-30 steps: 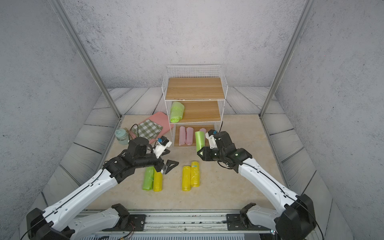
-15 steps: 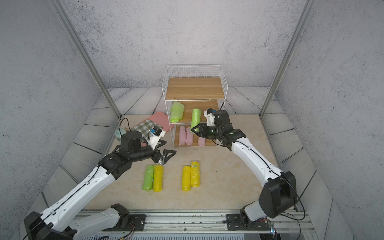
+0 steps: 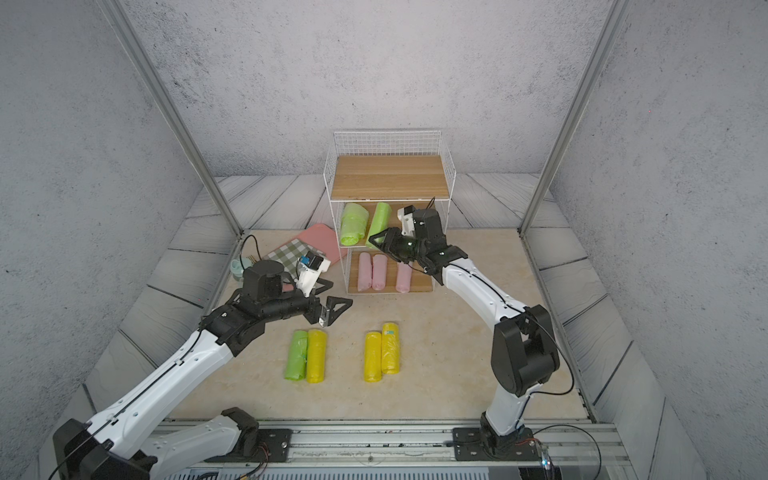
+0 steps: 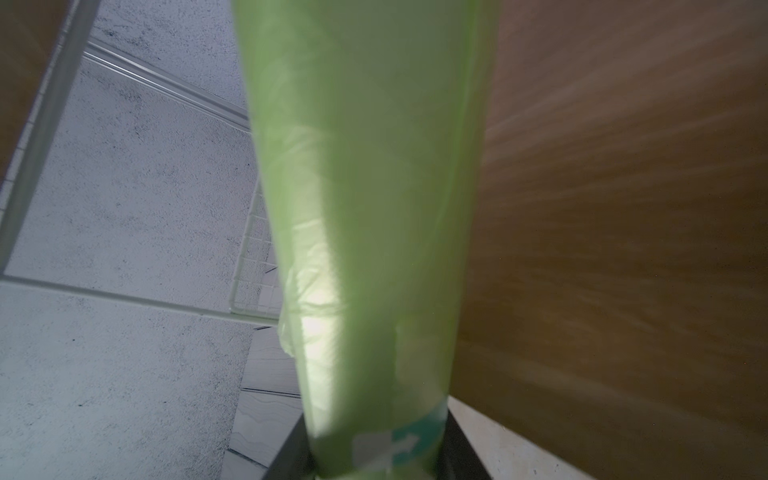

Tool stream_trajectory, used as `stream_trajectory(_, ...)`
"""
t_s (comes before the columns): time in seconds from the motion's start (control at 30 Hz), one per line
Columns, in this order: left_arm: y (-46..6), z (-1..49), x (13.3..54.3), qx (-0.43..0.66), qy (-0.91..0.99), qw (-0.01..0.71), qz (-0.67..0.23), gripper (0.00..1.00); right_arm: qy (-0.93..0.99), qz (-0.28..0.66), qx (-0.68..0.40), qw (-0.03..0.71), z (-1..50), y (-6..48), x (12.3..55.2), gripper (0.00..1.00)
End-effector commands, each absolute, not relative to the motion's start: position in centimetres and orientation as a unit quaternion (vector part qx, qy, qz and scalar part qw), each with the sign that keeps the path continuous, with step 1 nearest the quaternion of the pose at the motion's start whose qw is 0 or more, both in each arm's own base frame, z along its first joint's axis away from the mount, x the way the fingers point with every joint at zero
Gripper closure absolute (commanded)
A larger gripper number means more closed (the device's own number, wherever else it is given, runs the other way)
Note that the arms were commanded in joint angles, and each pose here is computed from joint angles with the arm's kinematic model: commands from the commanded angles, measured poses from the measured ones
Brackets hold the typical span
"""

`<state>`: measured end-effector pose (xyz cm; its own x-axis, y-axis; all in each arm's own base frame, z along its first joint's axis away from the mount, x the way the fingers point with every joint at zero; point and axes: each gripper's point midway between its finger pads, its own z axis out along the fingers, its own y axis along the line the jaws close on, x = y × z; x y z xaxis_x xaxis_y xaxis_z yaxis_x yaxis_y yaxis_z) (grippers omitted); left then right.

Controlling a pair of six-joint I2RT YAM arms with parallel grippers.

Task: Sort the rolls of trash bags by color and place them on the shelf
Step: Place the roll of trash bags on the shelf.

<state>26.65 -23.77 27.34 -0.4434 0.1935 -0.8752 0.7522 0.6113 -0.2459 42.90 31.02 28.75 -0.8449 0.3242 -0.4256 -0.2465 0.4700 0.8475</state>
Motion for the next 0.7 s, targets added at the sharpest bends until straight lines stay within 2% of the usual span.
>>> stream_trajectory(0.0, -23.1, 27.4, 26.6, 0.294, 0.786, 0.439, -0.321, 0.03, 0.782, 0.545, 0.024, 0.301, 31.4, 31.8, 44.6, 1.0)
stream_trajectory(0.1, -22.4, 26.8, 26.9, 0.282, 0.796, 0.436, -0.312, 0.03, 0.781, 0.544, 0.03, 0.305, 31.2, 31.9, 45.1, 0.99)
stream_trajectory(0.53, -21.6, 24.6, 27.5, 0.274, 0.817, 0.413, -0.295, 0.03, 0.812, 0.52, 0.041, 0.26, 28.2, 32.4, 46.0, 0.83)
stream_trajectory(0.67, -21.7, 24.6, 27.6, 0.274, 0.817, 0.411, -0.297, 0.03, 0.814, 0.52, 0.04, 0.254, 28.0, 32.3, 45.6, 0.67)
